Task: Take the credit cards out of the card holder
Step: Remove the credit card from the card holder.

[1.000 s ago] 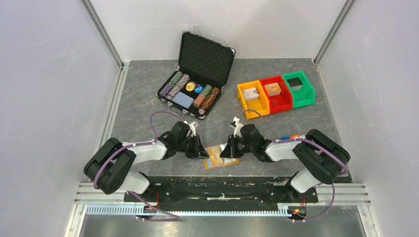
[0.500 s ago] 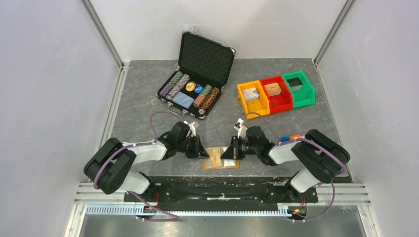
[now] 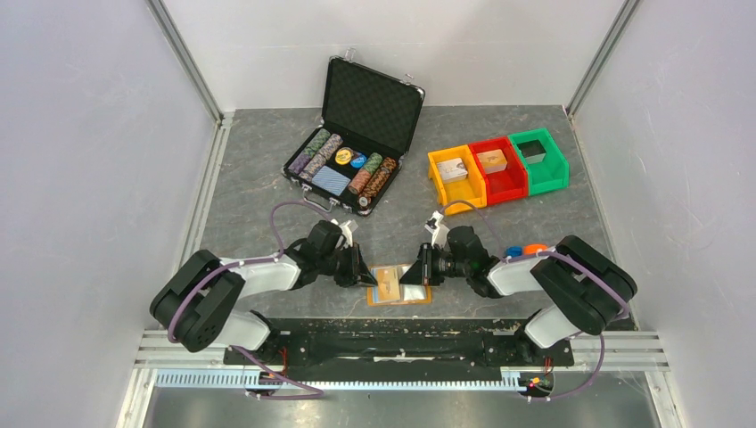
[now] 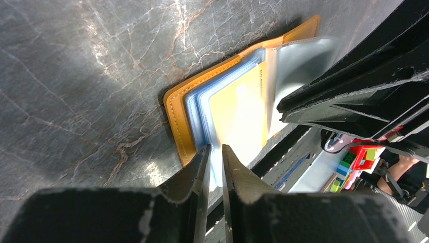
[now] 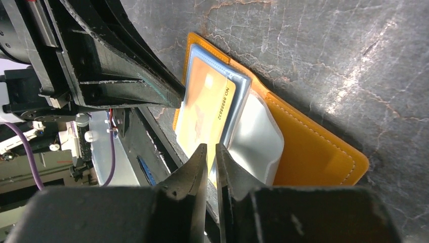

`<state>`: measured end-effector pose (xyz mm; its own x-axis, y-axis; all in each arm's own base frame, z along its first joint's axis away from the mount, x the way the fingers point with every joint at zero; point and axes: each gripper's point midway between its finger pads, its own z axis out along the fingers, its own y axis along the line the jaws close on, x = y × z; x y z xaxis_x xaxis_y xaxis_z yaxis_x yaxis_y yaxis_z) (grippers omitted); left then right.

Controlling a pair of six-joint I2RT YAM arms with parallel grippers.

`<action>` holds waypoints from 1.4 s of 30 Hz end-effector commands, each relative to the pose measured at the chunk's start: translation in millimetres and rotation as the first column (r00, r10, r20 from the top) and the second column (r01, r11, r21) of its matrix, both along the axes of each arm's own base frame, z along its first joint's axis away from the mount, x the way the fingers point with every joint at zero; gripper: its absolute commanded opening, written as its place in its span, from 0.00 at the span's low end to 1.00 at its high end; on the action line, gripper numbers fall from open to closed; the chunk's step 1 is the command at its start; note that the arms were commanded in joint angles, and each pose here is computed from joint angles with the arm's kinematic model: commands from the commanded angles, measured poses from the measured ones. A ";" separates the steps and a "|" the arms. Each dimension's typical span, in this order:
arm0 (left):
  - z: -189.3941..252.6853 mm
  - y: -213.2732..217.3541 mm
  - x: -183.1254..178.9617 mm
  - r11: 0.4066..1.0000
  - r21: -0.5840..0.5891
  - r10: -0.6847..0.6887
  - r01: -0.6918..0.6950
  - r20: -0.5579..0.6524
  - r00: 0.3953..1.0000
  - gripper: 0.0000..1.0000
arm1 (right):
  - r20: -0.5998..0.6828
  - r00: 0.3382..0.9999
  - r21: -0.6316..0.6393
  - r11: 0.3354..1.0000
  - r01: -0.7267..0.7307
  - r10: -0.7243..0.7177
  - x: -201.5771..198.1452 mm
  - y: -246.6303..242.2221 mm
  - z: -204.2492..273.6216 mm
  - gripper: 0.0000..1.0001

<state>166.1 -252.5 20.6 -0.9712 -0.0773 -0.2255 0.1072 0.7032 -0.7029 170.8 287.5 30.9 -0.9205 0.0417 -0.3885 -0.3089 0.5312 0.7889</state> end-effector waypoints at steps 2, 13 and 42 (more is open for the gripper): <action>-11.4 12.3 -12.7 0.998 0.053 0.026 -0.024 -0.049 0.998 0.22 | 0.013 1.000 0.017 1.000 -0.001 0.000 -0.7 3.4 3.7 0.15; -12.1 9.7 -16.4 0.999 0.034 0.016 -0.013 -0.068 0.998 0.21 | 0.008 1.000 -0.027 1.000 0.008 -0.008 0.8 8.4 -4.9 0.19; -15.1 6.8 -18.1 1.000 0.023 0.009 -0.007 -0.091 0.996 0.20 | -0.001 1.000 0.063 0.998 -0.026 0.026 0.2 26.9 -1.0 0.03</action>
